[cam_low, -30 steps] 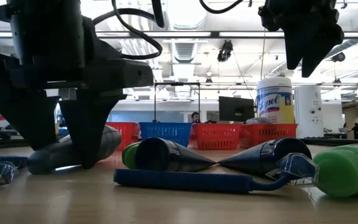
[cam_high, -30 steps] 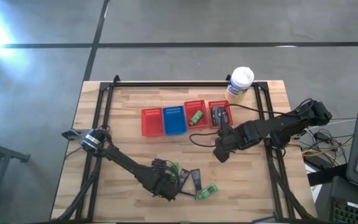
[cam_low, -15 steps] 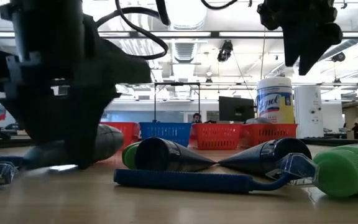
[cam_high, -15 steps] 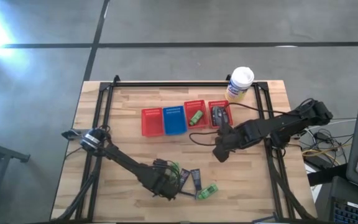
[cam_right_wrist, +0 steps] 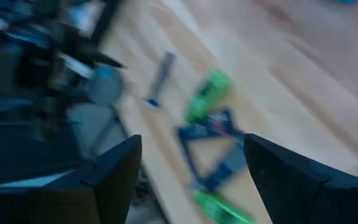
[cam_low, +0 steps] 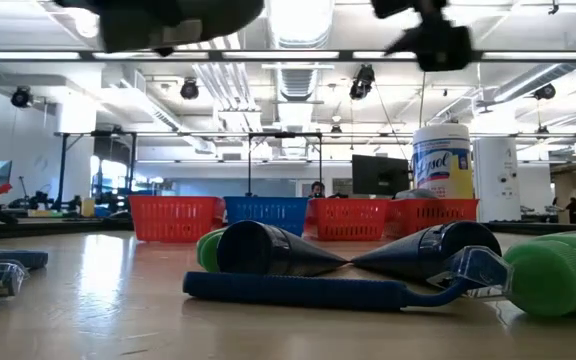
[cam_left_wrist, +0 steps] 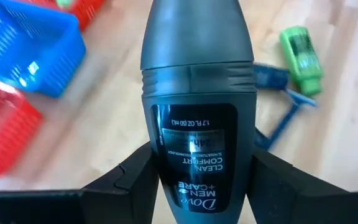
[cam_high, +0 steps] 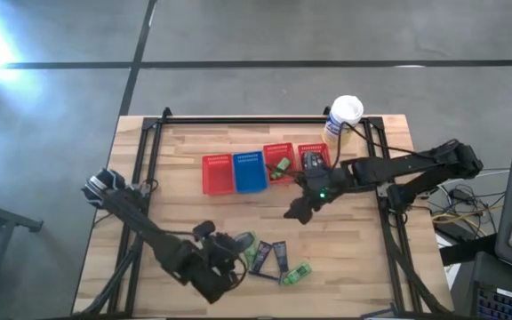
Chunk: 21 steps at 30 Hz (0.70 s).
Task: Pick & Place Travel size toiletries
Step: Put the gray deodorant into the right red bin
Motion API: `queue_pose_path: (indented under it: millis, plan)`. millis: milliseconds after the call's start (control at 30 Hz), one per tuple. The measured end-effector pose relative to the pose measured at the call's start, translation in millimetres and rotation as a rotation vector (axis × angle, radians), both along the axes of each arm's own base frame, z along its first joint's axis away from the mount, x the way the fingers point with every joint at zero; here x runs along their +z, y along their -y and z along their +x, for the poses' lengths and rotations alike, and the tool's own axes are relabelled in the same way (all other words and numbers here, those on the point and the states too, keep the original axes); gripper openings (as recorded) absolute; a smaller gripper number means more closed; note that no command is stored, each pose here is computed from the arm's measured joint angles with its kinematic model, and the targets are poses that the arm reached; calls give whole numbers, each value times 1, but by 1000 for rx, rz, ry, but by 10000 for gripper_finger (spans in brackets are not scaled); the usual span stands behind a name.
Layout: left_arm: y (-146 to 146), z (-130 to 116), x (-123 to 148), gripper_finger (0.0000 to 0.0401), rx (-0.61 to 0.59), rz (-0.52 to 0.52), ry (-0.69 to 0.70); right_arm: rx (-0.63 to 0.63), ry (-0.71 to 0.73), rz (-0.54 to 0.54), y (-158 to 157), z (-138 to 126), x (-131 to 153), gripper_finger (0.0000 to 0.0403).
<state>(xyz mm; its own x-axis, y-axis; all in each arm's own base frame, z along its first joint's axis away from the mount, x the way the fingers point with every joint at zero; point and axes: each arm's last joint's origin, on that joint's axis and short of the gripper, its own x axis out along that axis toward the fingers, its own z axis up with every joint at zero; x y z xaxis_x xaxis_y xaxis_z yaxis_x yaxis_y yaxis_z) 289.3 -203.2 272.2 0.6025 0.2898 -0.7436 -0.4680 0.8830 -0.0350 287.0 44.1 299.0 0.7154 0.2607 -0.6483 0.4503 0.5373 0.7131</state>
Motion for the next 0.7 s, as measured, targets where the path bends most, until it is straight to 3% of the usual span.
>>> queue_pose_path:
  millis: [233, 700]
  plan:
    - [-22, 20, 8, 198, -79, 106, 21, -2, 110, 120, -7, 29, -15, 310]
    - [-49, 45, 13, 198, -110, 164, 63, -1, 117, 128, -11, 42, -10, 352]
